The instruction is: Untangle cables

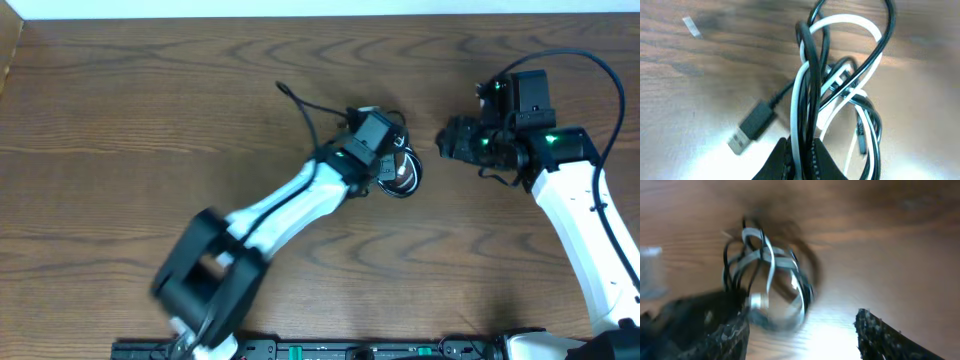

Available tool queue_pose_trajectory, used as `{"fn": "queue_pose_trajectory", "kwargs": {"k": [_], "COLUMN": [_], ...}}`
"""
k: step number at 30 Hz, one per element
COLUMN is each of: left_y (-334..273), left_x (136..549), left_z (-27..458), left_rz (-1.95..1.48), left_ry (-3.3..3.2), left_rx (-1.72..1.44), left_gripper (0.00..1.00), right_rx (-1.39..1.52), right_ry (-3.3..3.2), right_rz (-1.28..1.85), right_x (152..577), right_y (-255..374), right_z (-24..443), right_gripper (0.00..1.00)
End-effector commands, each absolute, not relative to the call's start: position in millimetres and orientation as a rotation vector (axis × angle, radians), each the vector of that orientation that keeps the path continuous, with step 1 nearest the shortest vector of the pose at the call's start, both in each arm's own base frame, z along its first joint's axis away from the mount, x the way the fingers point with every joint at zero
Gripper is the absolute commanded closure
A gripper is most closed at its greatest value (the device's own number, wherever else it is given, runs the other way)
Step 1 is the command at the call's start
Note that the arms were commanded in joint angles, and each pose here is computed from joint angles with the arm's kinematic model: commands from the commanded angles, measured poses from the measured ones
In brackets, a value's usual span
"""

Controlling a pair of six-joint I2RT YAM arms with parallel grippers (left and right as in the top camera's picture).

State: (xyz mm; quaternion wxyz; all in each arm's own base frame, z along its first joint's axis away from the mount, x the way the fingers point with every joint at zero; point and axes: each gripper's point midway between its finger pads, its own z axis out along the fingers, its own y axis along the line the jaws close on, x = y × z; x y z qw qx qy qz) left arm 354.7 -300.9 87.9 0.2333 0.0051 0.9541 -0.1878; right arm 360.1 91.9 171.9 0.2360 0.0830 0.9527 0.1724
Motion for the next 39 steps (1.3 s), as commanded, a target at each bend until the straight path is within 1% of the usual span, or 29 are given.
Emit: {"fn": "queue_pose_trajectory", "kwargs": {"k": [1, 3, 7, 14, 17, 18, 19, 23, 25, 27, 33, 36, 39], "left_y": [-314.1, -311.4, -302.6, -298.8, -298.3, -298.3, -297.6, -291.1, -287.6, -282.2, -255.6, -239.0, -225.4], "left_x": [325.7, 317.8, 315.3, 313.6, 313.3, 313.3, 313.7, 317.1, 319.8, 324.5, 341.9, 350.7, 355.4], "left_z": [153.4, 170.2, 186.5, 185.2, 184.6, 184.6, 184.2, 180.3, 179.5, 180.2, 195.0, 203.0, 203.4], "left_rz": [-0.785, -0.840, -0.874, -0.867, -0.862, -0.861, -0.854, -0.798, -0.784, -0.779, -0.799, -0.788, -0.770], "left_ry": [2.565, 2.543, 2.516, 2.522, 2.522, 2.521, 2.522, 2.532, 2.534, 2.532, 2.498, 2.476, 2.479], "left_rx": [0.257, 0.319, 0.342, 0.377, 0.385, 0.389, 0.387, 0.363, 0.349, 0.328, 0.236, 0.183, 0.154], "left_gripper": [0.93, 0.93, 0.93, 0.93, 0.93, 0.93, 0.93, 0.93, 0.93, 0.93, 0.93, 0.93, 0.93], "right_rx": [0.081, 0.063, 0.072, 0.124, 0.129, 0.134, 0.142, 0.359, 0.430, 0.464, 0.594, 0.633, 0.652], "right_ry": [2.577, 2.568, 2.558, 2.553, 2.583, 2.596, 2.614, 2.698, 2.724, 2.752, 2.826, 2.849, 2.851], "right_rz": [0.661, 0.681, 0.693, 0.713, 0.722, 0.724, 0.719, 0.592, 0.506, 0.407, 0.073, -0.055, -0.188], "right_x": [358.7, 358.9, 361.5, 370.6, 374.3, 374.8, 375.1, 377.2, 376.1, 373.6, 357.3, 349.0, 342.3], "right_y": [124.7, 130.1, 133.7, 136.6, 144.4, 146.9, 149.0, 133.0, 122.4, 111.1, 65.9, 46.0, 26.8], "right_z": [185.8, 187.8, 189.0, 183.9, 170.6, 165.6, 159.1, 127.3, 115.6, 104.0, 76.2, 69.5, 67.7], "right_gripper": [0.35, 0.36, 0.36, 0.39, 0.40, 0.42, 0.46, 0.71, 0.77, 0.82, 0.89, 0.94, 0.97]}}
